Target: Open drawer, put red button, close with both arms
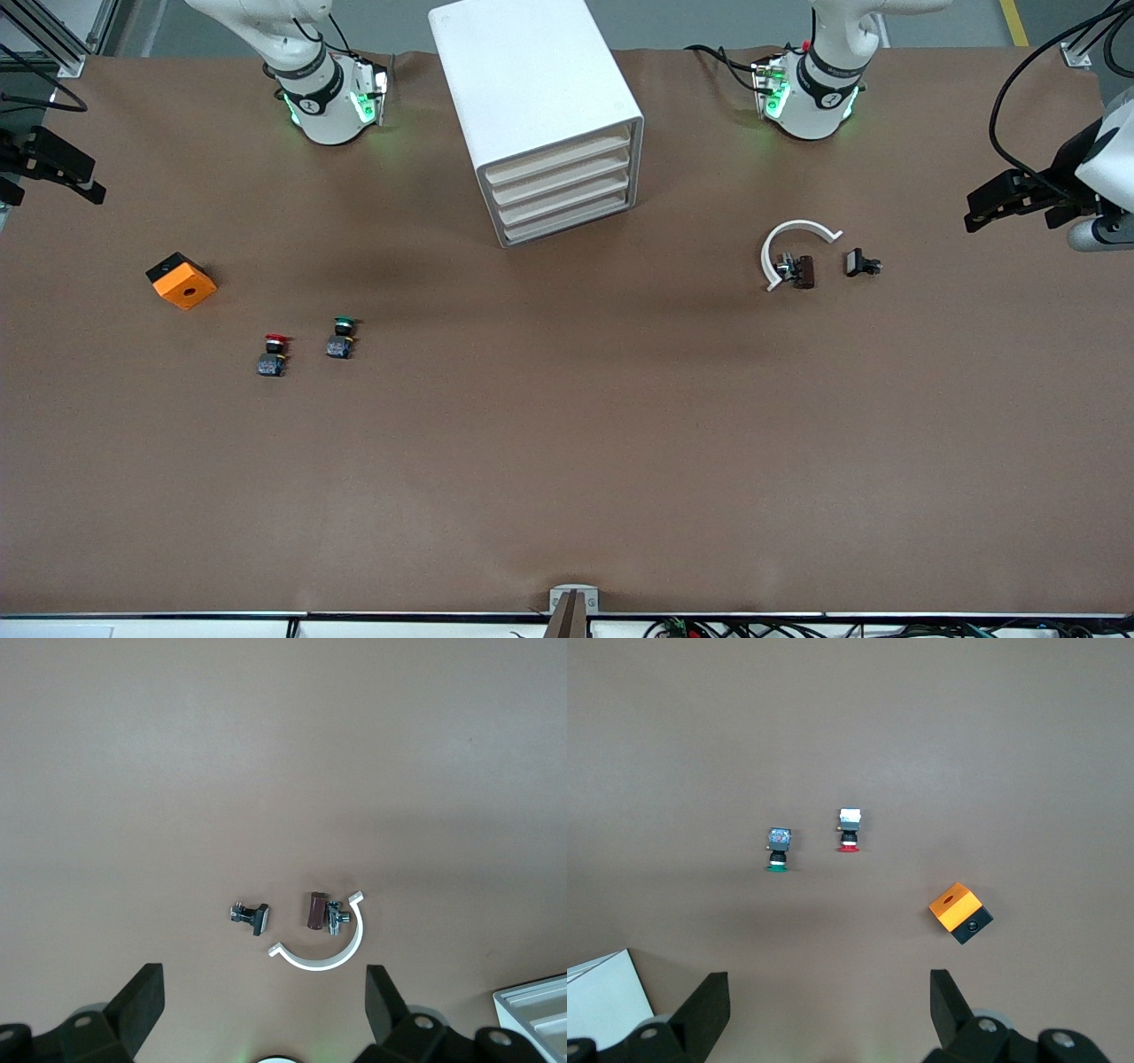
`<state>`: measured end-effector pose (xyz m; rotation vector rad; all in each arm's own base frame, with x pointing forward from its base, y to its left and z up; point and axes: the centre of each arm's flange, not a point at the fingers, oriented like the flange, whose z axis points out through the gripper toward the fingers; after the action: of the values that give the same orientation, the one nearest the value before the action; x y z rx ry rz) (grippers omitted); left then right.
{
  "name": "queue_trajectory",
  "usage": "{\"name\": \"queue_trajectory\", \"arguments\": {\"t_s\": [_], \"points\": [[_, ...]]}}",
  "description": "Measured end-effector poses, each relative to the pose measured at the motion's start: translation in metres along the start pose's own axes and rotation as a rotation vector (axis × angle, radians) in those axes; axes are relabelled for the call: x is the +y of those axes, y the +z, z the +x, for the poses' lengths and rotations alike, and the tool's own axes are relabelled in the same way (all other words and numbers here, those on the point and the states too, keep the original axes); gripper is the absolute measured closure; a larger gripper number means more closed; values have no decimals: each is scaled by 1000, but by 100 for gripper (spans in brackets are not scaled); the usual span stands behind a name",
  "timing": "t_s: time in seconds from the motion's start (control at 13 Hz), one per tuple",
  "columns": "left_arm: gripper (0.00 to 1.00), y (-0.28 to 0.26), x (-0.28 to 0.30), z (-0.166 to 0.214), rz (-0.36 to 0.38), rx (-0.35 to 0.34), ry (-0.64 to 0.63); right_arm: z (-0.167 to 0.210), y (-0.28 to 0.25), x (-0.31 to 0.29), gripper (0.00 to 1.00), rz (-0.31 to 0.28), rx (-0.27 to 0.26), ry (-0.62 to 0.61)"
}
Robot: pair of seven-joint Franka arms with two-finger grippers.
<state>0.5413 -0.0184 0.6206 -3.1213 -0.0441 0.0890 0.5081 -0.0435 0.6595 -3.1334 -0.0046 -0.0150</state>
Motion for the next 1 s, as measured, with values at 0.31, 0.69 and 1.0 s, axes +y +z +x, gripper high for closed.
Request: {"name": "queue_trajectory", "arguments": {"t_s": [0.31,0.69,1.0], "points": [[0,-1,1,0,0,2,1,0,0,0,0,0,-1,0],[0,0,6,-2,2,-12,11,0,0,0,0,0,-2,0],[0,18,9,4,-4,-64,-21,0,0,0,0,0,-2,0]]}}
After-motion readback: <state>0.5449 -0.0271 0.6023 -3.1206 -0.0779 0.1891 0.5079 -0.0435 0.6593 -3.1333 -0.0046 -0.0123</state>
